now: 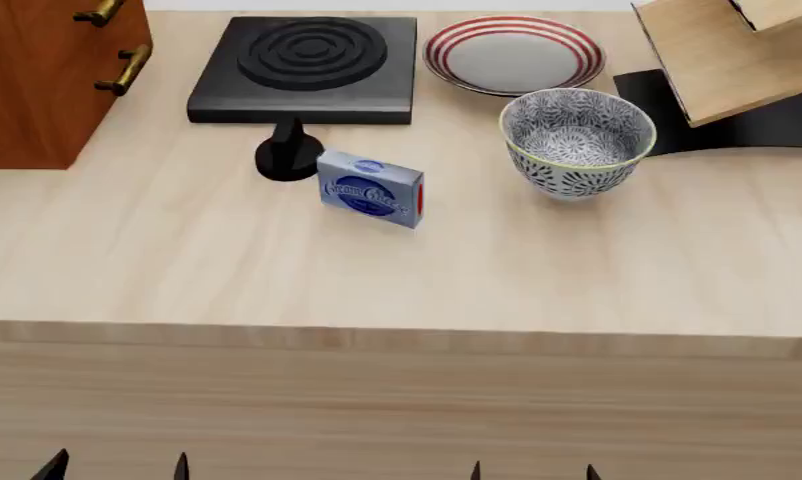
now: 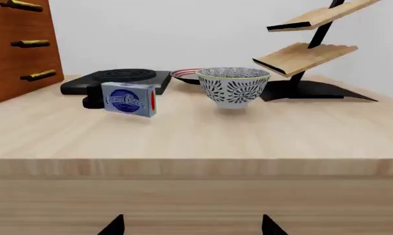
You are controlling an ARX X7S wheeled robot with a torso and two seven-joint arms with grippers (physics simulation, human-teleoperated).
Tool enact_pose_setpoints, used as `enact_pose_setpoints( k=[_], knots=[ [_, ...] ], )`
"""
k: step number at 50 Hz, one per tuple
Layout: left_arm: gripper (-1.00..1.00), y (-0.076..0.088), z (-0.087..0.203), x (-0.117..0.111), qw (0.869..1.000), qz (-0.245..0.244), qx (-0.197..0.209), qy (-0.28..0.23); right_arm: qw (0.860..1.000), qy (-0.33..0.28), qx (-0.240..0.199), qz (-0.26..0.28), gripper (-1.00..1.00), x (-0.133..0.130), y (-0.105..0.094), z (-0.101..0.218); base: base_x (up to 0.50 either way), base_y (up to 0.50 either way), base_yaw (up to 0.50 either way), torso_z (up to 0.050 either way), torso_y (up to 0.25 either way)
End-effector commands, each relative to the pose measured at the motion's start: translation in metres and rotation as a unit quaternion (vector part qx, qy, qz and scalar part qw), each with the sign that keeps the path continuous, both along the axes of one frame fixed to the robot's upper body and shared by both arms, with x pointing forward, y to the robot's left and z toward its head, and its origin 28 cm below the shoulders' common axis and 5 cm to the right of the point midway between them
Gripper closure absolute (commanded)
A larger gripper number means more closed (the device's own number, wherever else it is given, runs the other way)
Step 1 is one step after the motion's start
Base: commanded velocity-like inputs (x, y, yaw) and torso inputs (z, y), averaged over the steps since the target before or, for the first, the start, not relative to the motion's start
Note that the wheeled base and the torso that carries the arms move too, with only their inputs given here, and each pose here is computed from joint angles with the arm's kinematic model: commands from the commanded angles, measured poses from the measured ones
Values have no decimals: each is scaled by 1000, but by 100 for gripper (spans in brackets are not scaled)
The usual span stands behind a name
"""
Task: Pick up the cream cheese and put it in the bowl.
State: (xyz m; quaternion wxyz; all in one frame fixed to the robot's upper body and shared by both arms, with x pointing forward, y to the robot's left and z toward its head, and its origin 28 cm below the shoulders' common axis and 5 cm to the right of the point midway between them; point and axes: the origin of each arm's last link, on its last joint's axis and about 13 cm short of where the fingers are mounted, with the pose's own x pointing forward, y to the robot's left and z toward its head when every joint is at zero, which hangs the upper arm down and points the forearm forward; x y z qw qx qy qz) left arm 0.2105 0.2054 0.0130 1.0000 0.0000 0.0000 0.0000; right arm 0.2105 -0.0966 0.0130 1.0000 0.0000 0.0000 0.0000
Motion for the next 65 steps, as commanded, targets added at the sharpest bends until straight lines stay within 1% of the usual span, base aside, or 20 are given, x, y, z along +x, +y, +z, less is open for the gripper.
enact_pose_setpoints(
  k=[1,2,3,5,7,8,13,26,28,29,43,54,56,65],
  knots=[
    [-100,0,0,0,1000,0,5,0,1000,0,-5,0,-100,0,0,0,0,0,0,0,0],
    [-100,0,0,0,1000,4,1,0,1000,2,-5,2,-100,0,1,-2,0,0,0,0,0],
    [-100,0,-1,0,1000,-4,-6,7,1000,3,-10,0,-100,1,1,-3,0,0,0,0,0],
    [-100,0,-2,0,1000,3,5,2,1000,3,-5,0,-100,1,0,-3,0,0,0,0,0],
    [-100,0,-3,0,1000,-3,-3,7,1000,0,-4,0,-100,1,-1,-3,0,0,0,0,0],
    [-100,0,-2,0,1000,1,3,3,1000,1,-4,4,-100,0,0,-3,0,0,0,0,0],
    [-100,0,-2,-1,1000,2,1,1,1000,2,-7,3,-100,1,-1,-4,0,0,0,8,0],
    [-100,-1,-1,-2,1000,2,3,-2,1000,5,-12,3,-100,0,0,-5,0,0,0,44,15],
    [-100,-1,-1,-2,1000,1,4,-2,1000,8,-3,7,-100,0,-1,-5,0,0,0,45,20],
    [-100,-1,-1,-2,1000,0,4,-1,1000,8,-8,2,-100,1,-1,-6,0,0,0,45,21],
    [-100,-1,-2,-1,1000,3,7,-2,1000,7,-14,6,-100,2,1,-6,0,0,0,50,31],
    [-100,0,-2,-1,1000,14,10,-4,1000,7,-19,5,-100,2,1,-7,0,0,0,50,36],
    [-100,-1,-1,-2,1000,8,8,-7,1000,7,-19,5,-100,3,1,-7,0,0,0,50,35],
    [-100,0,-2,-3,1000,10,12,-11,1000,7,-24,6,-100,4,2,-8,40,0,0,4,0]
  ],
)
